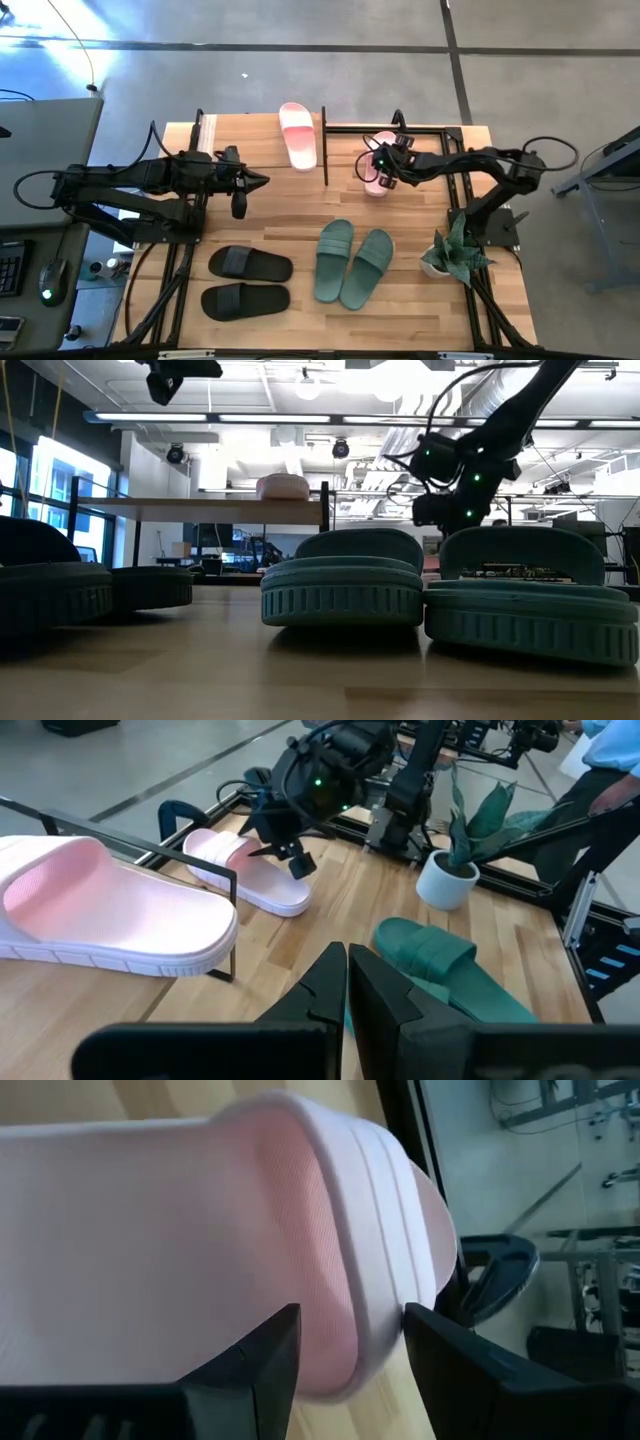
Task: Pick and place slides into the shelf
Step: Put the pink right slide on the shelf
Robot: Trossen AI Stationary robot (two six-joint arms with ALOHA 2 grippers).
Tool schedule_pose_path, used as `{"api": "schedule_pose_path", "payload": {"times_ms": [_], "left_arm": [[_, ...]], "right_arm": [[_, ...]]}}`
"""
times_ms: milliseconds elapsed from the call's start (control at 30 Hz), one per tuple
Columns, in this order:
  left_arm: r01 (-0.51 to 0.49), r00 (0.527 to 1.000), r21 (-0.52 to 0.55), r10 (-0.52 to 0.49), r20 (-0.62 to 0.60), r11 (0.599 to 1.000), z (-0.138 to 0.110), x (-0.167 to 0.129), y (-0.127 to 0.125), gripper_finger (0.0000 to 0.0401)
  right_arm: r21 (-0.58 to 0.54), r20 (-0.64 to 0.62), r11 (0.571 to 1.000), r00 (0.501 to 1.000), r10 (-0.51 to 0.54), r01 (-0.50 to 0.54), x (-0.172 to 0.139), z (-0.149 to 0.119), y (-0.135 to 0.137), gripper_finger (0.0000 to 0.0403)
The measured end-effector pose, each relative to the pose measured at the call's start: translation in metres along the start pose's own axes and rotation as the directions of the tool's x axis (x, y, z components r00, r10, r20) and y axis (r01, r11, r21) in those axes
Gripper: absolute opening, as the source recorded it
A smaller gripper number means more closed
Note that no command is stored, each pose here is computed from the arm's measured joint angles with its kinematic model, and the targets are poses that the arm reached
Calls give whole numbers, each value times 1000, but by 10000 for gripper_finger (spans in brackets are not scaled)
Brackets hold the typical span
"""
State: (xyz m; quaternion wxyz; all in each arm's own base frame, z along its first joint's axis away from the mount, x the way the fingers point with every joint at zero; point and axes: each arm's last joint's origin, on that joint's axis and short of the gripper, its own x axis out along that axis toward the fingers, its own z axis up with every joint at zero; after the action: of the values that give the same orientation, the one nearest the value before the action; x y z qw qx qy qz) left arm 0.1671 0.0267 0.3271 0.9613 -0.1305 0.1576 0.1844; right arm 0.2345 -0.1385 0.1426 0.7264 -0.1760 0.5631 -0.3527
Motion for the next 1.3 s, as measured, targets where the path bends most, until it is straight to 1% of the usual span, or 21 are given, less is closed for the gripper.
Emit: {"api": "schedule_pose_path", "payload": {"times_ms": [133, 333, 533, 667, 833, 933, 1100, 1300], "left_arm": [[0, 1000, 0, 0, 0, 1000, 0, 0, 0, 5], [-1, 1000, 0, 1, 1, 1000, 0, 0, 0, 5], [-1, 1000, 0, 1, 1, 1000, 0, 0, 0, 5], [-2, 1000, 0, 2, 1, 1000, 0, 0, 0, 5], [-2, 1000, -1, 2, 1, 1000, 0, 0, 0, 5], [-2, 1000, -1, 2, 2, 1000, 0, 0, 0, 5], [-5, 1000, -1, 5, 2, 1000, 0, 0, 0, 5], [-17, 1000, -11, 17, 6, 1000, 0, 0, 0, 5]], "right_arm": [[21, 27, 999, 999, -34, 34, 3, 4, 0, 172], [57, 82, 997, 995, -60, 55, 5, 10, -7, 172], [76, 76, 997, 997, -28, 23, 12, 6, -15, 162], [95, 65, 995, 997, -31, 24, 15, 3, -19, 141], [149, 54, 989, 998, -32, 23, 16, 2, -20, 108], [163, 50, 986, 998, -25, 17, 16, 2, -19, 76], [195, 27, 981, 1000, -12, 6, 13, 5, -22, 11], [205, 17, 979, 1000, -4, 0, 8, 15, -30, 7]]}}
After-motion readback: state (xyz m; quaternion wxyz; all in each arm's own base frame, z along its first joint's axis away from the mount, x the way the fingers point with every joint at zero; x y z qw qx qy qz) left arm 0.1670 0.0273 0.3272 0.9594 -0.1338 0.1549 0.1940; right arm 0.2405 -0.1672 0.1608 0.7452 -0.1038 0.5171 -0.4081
